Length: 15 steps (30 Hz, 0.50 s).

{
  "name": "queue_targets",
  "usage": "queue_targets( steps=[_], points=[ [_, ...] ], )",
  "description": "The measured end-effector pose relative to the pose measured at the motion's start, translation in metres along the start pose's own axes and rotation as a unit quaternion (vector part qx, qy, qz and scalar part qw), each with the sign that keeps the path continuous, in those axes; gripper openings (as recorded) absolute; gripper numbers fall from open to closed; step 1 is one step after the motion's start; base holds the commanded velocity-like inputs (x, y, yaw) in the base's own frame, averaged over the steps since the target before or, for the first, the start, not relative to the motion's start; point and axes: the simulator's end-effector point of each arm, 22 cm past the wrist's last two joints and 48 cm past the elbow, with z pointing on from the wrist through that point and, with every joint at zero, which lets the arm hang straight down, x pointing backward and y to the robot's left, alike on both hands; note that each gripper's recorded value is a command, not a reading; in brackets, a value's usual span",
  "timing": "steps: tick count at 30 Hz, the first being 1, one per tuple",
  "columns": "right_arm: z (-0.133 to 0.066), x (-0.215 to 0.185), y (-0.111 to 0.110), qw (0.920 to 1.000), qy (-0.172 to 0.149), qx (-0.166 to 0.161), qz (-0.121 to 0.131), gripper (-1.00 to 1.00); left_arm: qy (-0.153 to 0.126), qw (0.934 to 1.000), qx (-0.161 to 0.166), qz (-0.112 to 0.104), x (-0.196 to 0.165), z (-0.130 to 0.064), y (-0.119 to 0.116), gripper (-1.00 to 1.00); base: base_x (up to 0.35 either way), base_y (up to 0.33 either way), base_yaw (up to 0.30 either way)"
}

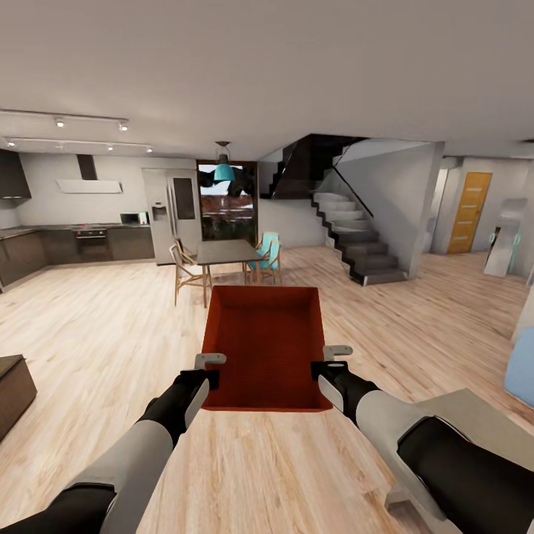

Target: Move the two storage containers from the living room to the garage. In the garage, place one container on the floor and stack the other container on top of it (either order is fine).

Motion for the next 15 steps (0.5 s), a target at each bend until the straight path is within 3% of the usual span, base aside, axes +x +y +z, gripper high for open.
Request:
queue_targets(
  steps=[6, 15],
  points=[
    [-0.0004, -0.0004, -0.0001, 1.0, 0.0, 0.0, 0.0, -1.0, 0.0, 1.0, 0.0, 0.0, -0.0002, -0.0004, 0.0, -1.0, 0.063, 0.0, 0.0],
    [-0.0006, 0.0003, -0.0002, 1.0, 0.001, 0.0, -0.001, -1.0, 0.001, 1.0, 0.0, 0.0, 0.0011, -0.0003, -0.0001, -1.0, 0.288, 0.086, 0.0]
  ],
)
